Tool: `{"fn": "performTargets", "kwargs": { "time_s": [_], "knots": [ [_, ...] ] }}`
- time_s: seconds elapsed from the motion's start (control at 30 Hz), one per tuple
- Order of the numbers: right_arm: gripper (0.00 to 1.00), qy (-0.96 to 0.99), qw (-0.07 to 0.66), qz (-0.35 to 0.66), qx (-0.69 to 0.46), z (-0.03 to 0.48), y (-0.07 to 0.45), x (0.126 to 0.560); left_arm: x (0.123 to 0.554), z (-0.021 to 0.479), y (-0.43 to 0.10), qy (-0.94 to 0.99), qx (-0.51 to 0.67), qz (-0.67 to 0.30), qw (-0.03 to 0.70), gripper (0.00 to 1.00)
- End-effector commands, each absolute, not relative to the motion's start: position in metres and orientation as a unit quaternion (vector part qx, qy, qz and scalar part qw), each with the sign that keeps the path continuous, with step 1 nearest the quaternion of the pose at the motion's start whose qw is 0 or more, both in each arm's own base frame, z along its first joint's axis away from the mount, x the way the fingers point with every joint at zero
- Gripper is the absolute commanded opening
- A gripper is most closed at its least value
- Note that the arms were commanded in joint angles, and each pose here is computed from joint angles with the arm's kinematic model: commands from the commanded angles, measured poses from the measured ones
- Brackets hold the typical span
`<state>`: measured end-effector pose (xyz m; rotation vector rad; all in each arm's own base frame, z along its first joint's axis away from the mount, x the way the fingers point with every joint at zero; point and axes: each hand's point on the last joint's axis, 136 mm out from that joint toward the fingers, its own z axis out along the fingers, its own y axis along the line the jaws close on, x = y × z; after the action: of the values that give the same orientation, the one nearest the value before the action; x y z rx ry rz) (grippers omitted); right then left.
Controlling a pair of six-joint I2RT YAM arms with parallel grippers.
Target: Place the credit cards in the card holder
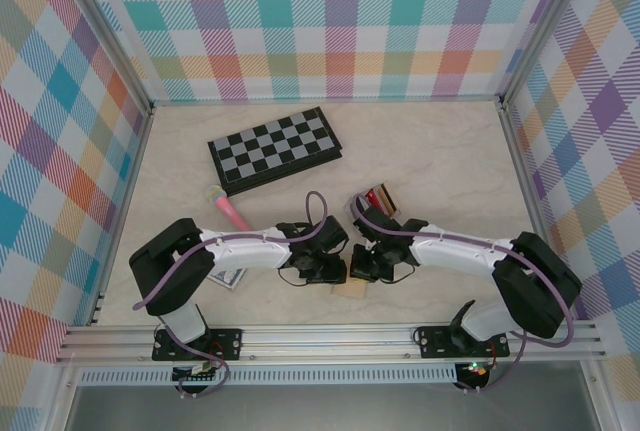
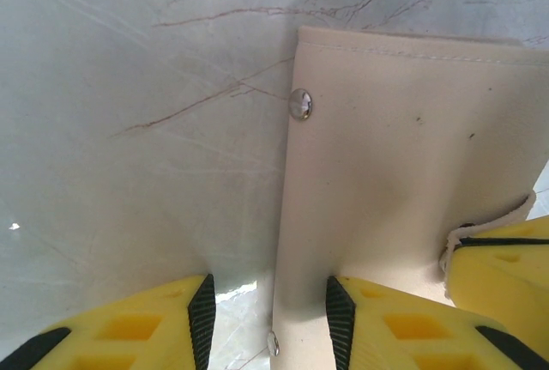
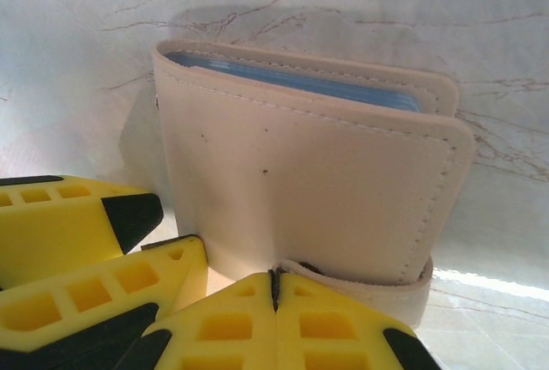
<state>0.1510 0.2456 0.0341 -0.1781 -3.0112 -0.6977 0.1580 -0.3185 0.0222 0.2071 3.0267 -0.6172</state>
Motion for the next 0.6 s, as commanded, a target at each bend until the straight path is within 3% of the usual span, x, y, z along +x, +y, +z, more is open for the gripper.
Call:
{"fn": "performTargets", "kwargs": {
  "time_s": [0.0,0.2,0.57],
  "knots": [
    [0.00,-0.981,0.015,-0.176,-0.078,0.019,0.227,0.151,0.157,0.019,-0.339,0.971,0.080,-0.222,0.027,0.41],
    [0.00,-0.971,-0.026,-0.230,-0.056,0.062,0.241,0.159,0.157,0.017,-0.334,0.973,0.078,-0.214,0.028,0.40],
    [0.00,-0.972,-0.001,-0.230,-0.048,0.049,0.252,0.159,0.157,0.017,-0.336,0.972,0.077,-0.218,0.027,0.39]
  ]
}}
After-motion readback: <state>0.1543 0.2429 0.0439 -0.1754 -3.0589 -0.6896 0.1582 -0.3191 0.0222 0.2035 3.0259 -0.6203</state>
